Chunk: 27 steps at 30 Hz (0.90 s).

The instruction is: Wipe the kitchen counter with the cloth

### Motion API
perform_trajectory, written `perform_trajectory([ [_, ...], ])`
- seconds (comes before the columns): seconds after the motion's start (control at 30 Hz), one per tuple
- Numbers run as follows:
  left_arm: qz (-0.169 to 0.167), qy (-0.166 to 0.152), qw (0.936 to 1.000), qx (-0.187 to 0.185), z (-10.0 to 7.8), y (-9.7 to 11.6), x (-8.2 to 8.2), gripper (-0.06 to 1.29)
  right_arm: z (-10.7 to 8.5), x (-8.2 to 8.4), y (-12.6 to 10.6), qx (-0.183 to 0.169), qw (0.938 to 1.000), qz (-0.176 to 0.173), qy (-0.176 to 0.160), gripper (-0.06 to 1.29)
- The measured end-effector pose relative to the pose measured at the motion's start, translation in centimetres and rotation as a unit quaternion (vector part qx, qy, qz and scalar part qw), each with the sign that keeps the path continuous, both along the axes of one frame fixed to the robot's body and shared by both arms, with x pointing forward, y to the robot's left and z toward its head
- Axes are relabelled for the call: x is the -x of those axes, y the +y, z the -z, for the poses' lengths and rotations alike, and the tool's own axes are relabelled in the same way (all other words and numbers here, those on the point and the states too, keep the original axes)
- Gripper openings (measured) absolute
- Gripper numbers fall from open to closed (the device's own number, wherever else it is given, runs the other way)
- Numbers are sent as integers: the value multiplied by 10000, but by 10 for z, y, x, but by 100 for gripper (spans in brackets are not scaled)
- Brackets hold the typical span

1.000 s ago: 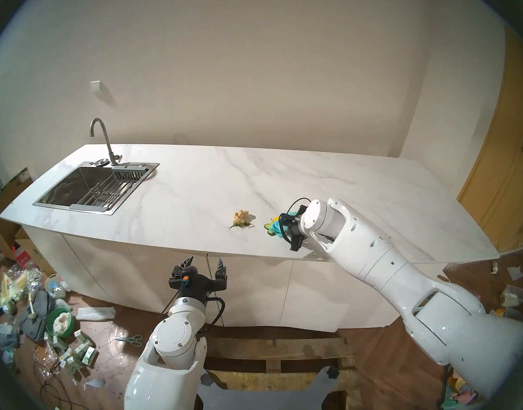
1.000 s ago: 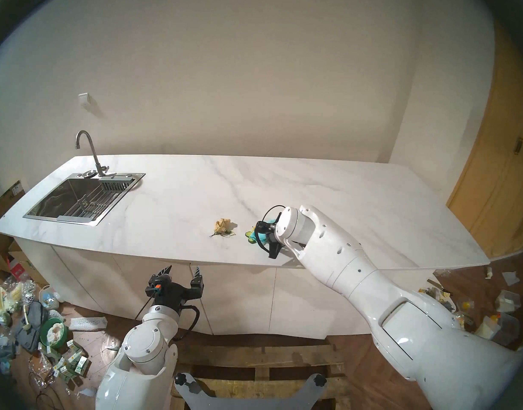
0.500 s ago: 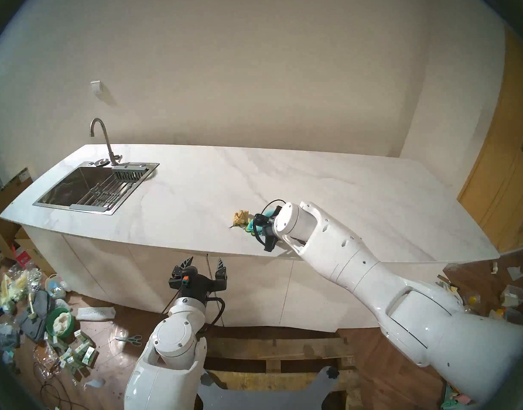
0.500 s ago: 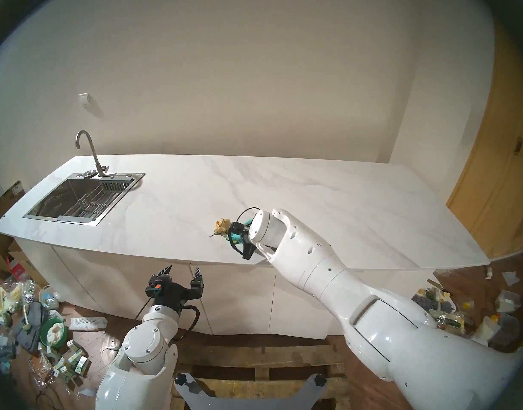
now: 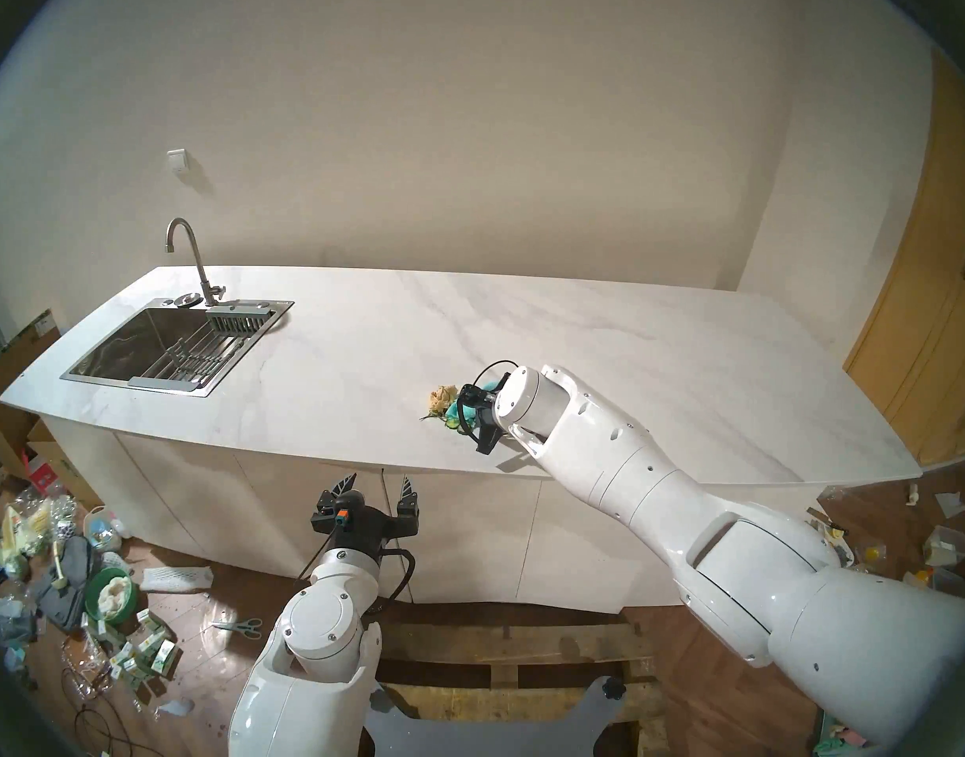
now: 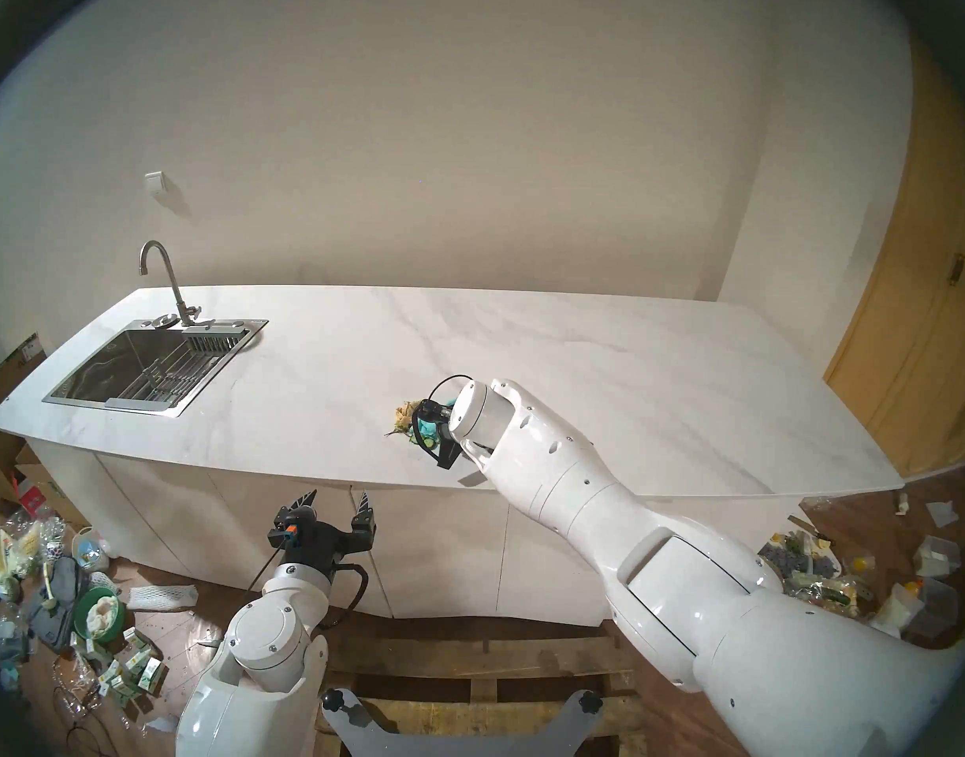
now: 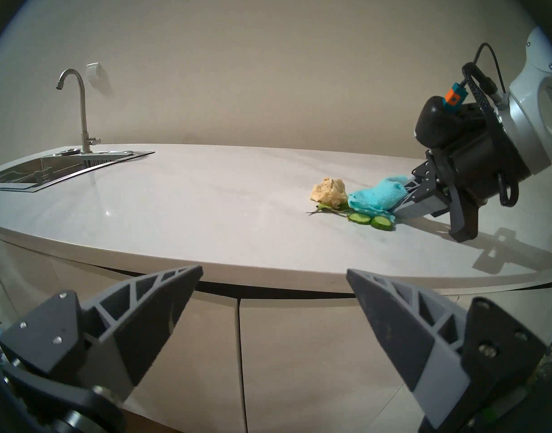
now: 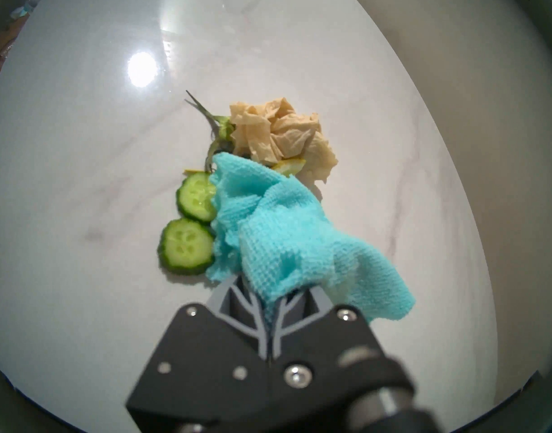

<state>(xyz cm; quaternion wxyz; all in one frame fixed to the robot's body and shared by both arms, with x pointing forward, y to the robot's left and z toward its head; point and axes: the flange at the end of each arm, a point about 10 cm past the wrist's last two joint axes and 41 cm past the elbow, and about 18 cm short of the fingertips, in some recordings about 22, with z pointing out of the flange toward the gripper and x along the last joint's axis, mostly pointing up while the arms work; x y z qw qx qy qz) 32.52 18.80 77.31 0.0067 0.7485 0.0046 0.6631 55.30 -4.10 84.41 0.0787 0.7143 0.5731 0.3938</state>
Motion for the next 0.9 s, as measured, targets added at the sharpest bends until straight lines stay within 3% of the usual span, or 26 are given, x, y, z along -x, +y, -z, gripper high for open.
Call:
perform_trajectory([
  [0.17, -1, 7, 10000, -1, 1, 0, 0, 126, -3, -4, -33, 11, 9997, 77, 224, -2],
  [0.5, -4, 11, 10000, -1, 1, 0, 0, 126, -14, -11, -107, 209, 9985, 425, 272, -2],
  [0.7, -4, 10, 10000, -2, 1, 0, 0, 126, -28, -6, -135, 355, 9989, 235, 218, -2],
  [0.9, -3, 6, 10000, -1, 0, 0, 0, 126, -34, 3, -149, 454, 9988, 18, 163, -2],
])
